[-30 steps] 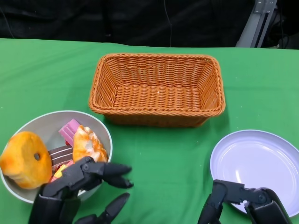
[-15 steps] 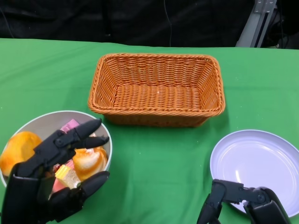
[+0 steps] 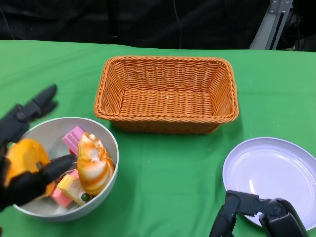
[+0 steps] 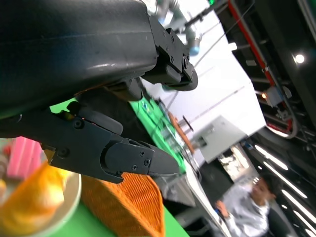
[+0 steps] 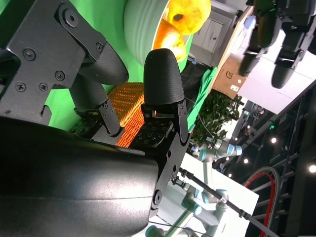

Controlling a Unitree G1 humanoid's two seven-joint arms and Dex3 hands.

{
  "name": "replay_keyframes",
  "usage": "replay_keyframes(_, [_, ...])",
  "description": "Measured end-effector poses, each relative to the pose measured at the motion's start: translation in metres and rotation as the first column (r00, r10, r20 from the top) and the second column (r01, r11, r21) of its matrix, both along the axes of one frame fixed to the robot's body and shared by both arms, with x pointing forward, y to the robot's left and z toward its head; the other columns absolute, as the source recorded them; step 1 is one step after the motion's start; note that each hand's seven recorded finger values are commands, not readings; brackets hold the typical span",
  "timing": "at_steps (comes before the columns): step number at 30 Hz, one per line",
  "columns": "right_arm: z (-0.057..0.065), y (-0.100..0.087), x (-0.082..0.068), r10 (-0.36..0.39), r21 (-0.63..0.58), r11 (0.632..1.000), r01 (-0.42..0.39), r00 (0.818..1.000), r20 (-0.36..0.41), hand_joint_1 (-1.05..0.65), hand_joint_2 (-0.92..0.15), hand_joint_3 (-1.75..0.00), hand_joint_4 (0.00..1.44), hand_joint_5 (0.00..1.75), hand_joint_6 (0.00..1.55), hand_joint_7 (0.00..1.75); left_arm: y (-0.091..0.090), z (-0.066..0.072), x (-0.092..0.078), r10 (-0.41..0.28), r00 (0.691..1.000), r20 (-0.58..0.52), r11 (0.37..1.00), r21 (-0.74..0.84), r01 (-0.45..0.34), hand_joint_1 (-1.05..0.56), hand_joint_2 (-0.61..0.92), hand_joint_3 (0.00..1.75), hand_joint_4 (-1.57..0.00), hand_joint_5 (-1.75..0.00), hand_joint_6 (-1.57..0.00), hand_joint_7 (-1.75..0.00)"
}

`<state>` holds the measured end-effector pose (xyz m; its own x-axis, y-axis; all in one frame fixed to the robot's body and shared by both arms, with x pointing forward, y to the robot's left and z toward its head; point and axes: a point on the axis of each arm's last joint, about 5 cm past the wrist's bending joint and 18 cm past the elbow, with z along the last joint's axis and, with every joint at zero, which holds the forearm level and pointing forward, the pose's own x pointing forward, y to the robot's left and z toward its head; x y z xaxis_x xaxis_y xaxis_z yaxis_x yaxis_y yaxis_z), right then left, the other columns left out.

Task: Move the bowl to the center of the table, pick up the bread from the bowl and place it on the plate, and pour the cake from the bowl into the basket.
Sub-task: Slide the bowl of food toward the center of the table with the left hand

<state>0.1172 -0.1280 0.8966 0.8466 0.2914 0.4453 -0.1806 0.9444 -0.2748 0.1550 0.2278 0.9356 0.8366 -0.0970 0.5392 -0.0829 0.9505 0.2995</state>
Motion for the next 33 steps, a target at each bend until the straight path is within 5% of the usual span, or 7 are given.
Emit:
replay_keyframes(7, [0.0,0.0,0.0,-0.001,0.0,1.0,0.001,1.0,-0.001,-0.02,-0.08,-1.75,0.91,1.65,0.88,1.32,0.002,0.0,0.0,0.015,1.0,-0.006,1.0,0.016,-0.015,-0.63,0.92,0.28,0.0,-0.7,-0.3,-0.03])
replay_keyframes(10, [0.0,0.0,0.0,0.0,0.001,1.0,0.0,1.0,-0.001,-0.03,-0.09,-1.75,0.91,1.65,0.88,1.32,0.004,-0.001,0.001,0.027,0.999,-0.035,1.0,0.007,-0.027,-0.63,0.92,0.31,0.0,-0.56,-0.28,-0.03])
replay_keyframes(17, [0.0,0.0,-0.001,0.0,-0.003,1.0,0.0,1.0,-0.009,-0.03,-0.09,-1.75,0.9,1.65,0.87,1.32,0.027,0.006,0.002,0.172,0.977,-0.127,0.982,0.102,-0.159,-0.65,0.92,0.46,0.0,-0.34,-0.16,0.0])
replay_keyframes(33, [0.001,-0.001,-0.002,0.001,-0.005,1.0,-0.001,1.0,-0.017,-0.03,-0.11,-1.73,0.89,1.65,0.87,1.32,0.029,0.007,0.002,0.207,0.957,-0.203,0.977,0.086,-0.193,-0.56,0.92,0.47,0.0,-0.23,-0.13,-0.01])
